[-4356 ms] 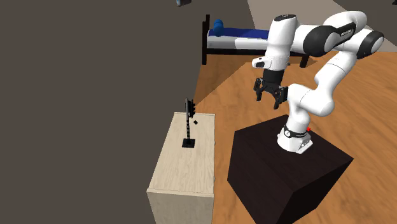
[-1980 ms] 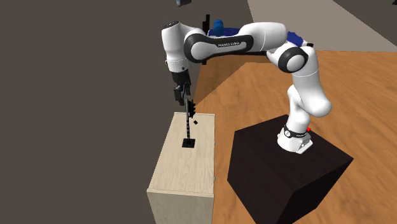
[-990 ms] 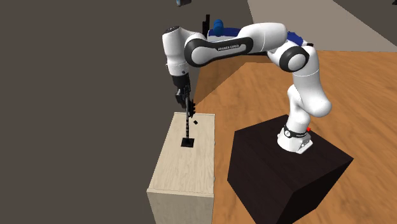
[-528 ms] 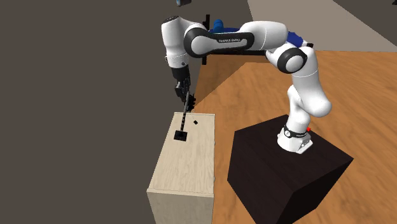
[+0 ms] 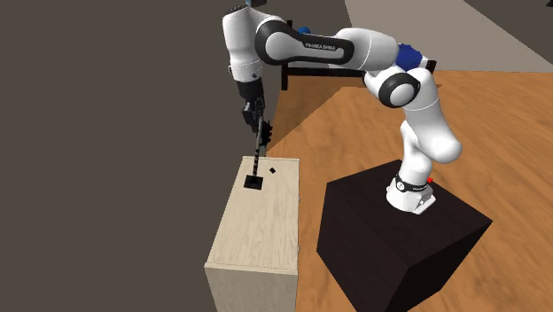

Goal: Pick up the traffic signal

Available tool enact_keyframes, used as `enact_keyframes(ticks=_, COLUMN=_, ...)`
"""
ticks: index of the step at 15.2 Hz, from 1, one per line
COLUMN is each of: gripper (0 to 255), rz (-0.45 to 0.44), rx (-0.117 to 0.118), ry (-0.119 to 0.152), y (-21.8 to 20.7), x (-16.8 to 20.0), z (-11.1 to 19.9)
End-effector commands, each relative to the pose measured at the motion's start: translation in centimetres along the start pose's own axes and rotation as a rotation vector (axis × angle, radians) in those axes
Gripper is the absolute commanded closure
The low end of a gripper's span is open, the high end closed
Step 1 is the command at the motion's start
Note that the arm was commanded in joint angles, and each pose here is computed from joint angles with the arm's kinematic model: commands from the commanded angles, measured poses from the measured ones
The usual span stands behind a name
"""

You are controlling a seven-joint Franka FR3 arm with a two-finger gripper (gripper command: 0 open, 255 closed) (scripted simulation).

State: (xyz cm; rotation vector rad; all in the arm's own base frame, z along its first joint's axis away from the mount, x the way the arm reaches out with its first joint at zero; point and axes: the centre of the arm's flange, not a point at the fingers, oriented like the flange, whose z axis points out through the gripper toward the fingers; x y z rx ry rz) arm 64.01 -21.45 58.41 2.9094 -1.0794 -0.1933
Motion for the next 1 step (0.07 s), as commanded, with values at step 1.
enact_keyframes(ticks=1, gripper=255, rz=0.0, rx=0.0, ry=0.0, y=0.02, x=-0.06, z=-0.34)
